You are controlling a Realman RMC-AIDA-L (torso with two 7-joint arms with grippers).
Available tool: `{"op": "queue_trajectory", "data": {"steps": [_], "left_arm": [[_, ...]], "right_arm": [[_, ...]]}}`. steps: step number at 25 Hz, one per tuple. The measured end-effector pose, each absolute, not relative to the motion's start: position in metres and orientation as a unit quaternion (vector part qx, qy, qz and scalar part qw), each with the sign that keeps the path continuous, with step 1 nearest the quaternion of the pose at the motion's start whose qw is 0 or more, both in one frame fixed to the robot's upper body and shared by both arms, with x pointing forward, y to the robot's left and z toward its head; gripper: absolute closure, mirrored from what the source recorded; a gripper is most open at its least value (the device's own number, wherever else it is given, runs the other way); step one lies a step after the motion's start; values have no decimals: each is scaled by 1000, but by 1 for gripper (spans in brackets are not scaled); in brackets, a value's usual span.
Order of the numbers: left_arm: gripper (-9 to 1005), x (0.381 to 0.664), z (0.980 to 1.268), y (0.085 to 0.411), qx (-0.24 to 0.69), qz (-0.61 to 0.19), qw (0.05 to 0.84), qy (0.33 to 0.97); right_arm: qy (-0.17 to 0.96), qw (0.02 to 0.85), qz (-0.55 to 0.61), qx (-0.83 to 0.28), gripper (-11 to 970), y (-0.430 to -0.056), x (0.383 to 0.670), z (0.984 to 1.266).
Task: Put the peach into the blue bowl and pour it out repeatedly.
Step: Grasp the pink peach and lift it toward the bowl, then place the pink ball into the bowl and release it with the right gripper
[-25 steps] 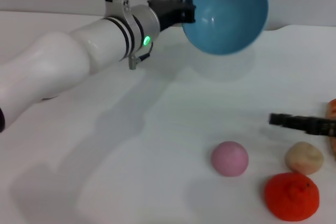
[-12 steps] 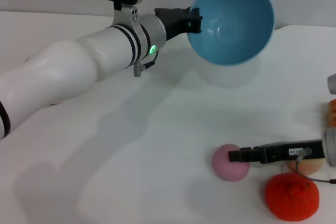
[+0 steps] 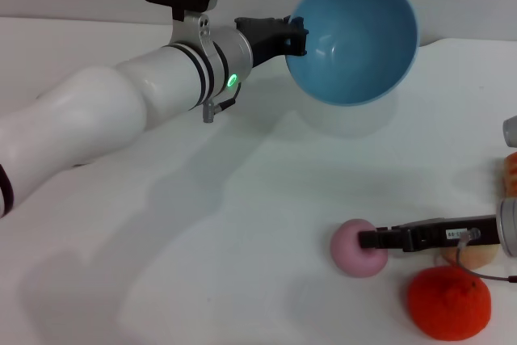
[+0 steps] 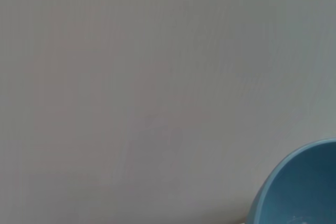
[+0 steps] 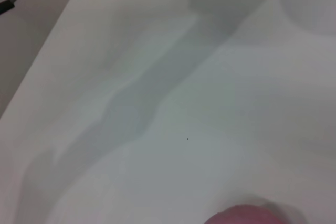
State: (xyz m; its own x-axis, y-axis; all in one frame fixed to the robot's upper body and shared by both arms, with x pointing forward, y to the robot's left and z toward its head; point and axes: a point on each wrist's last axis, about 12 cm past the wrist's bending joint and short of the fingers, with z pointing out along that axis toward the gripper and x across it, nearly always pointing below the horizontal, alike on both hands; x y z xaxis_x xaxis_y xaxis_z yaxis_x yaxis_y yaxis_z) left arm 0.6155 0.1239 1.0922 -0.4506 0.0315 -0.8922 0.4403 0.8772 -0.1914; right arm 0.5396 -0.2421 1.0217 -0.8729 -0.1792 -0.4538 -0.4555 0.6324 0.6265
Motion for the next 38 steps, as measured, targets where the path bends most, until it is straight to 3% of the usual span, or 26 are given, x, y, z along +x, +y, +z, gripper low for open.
{"op": "queue_trajectory", "data": {"steps": [5, 7, 13, 17, 24, 31, 38], "left_arm": [[997, 614, 1091, 124, 142, -203, 502, 829], [997, 614, 1090, 124, 143, -203, 501, 829], [997, 614, 1082, 136, 140, -191, 489, 840], [998, 619, 1075, 154, 146, -176, 461, 857], [997, 633, 1089, 168, 222, -147, 415, 870], [997, 632, 1100, 127, 326, -137, 349, 868], [998, 621, 1114, 85, 385, -138, 308, 859]], "right_arm": [[886, 179, 388, -181, 534, -242, 540, 1022], [885, 183, 389, -178, 762, -243, 541, 1023], [877, 228, 392, -161, 894, -255, 544, 1029], [875, 274, 377, -130, 917, -285, 539, 1037], [870, 328, 357, -84, 899, -330, 529, 1060], [836, 389, 380, -74, 882, -363, 520, 1104], [789, 388, 457, -134, 864, -331, 532, 1131]]}}
